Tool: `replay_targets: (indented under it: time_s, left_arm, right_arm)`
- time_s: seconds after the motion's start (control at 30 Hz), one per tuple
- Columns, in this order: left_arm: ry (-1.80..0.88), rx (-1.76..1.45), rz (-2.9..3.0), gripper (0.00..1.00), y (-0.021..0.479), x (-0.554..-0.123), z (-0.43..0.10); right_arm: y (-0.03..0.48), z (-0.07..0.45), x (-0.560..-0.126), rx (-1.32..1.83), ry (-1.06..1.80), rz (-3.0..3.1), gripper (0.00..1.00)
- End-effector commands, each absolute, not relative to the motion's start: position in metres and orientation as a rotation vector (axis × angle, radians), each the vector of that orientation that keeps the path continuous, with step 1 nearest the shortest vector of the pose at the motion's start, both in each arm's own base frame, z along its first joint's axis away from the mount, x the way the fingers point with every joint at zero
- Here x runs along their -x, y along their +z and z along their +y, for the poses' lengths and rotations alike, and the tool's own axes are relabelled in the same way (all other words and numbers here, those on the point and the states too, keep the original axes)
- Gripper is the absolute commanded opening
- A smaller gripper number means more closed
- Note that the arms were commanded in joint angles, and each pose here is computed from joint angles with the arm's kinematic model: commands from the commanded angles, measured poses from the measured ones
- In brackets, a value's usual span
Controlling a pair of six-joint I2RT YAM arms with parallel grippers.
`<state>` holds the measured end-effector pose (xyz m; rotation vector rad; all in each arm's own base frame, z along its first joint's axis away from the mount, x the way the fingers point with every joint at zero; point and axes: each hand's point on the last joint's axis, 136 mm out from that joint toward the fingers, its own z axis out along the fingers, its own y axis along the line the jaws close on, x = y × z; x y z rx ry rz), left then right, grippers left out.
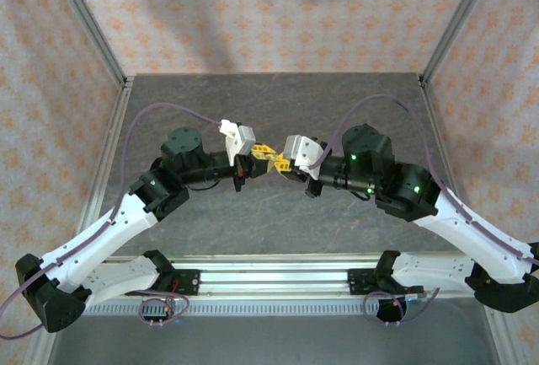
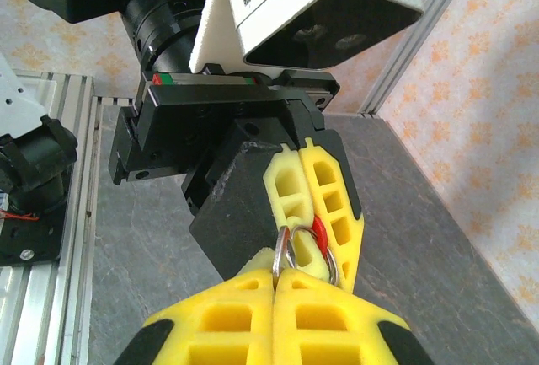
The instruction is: Remove the keys from the keyring
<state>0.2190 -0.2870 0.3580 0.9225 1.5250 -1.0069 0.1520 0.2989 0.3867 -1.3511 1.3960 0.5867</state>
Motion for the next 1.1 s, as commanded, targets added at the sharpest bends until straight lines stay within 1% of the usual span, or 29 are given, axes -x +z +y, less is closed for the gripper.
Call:
replay_targets:
  time_s: [0.0, 0.2, 0.33, 0.67, 0.77, 0.93, 1.07]
  left_arm:
    - [-0.915, -0.799, 1.431, 0.0, 0.398, -0.25, -0.282]
    - [-0.905, -0.805, 1.436, 0.0, 0.396, -0.249, -0.281]
    - [-0.899, -0.814, 1.437, 0.0, 0.395, -0.248, -0.28]
    - [-0.929, -0.848, 1.44, 0.0, 0.393, -0.243, -0.282]
    - [-0.953, -0.859, 1.445, 0.0, 0.393, -0.241, -0.282]
    - [-0.963, -0.868, 1.46, 0.0, 0.39, -0.24, -0.28]
    - [-0.966, -0.878, 1.466, 0.0, 0.391, -0.239, -0.28]
  right_arm:
    - [0.359, 0.331, -0.063, 1.689, 0.983, 1.255, 0.0]
    - [0.351, 0.344, -0.079, 1.654, 0.938, 1.295, 0.0]
    - [0.349, 0.348, -0.079, 1.655, 0.954, 1.291, 0.0]
    - [0.348, 0.338, -0.056, 1.742, 1.051, 1.275, 0.0]
    - [0.355, 0.332, -0.047, 1.75, 1.106, 1.267, 0.0]
    - [0.367, 0.318, -0.044, 1.701, 1.095, 1.245, 0.0]
    - [0.361, 0.315, -0.043, 1.724, 1.092, 1.272, 0.0]
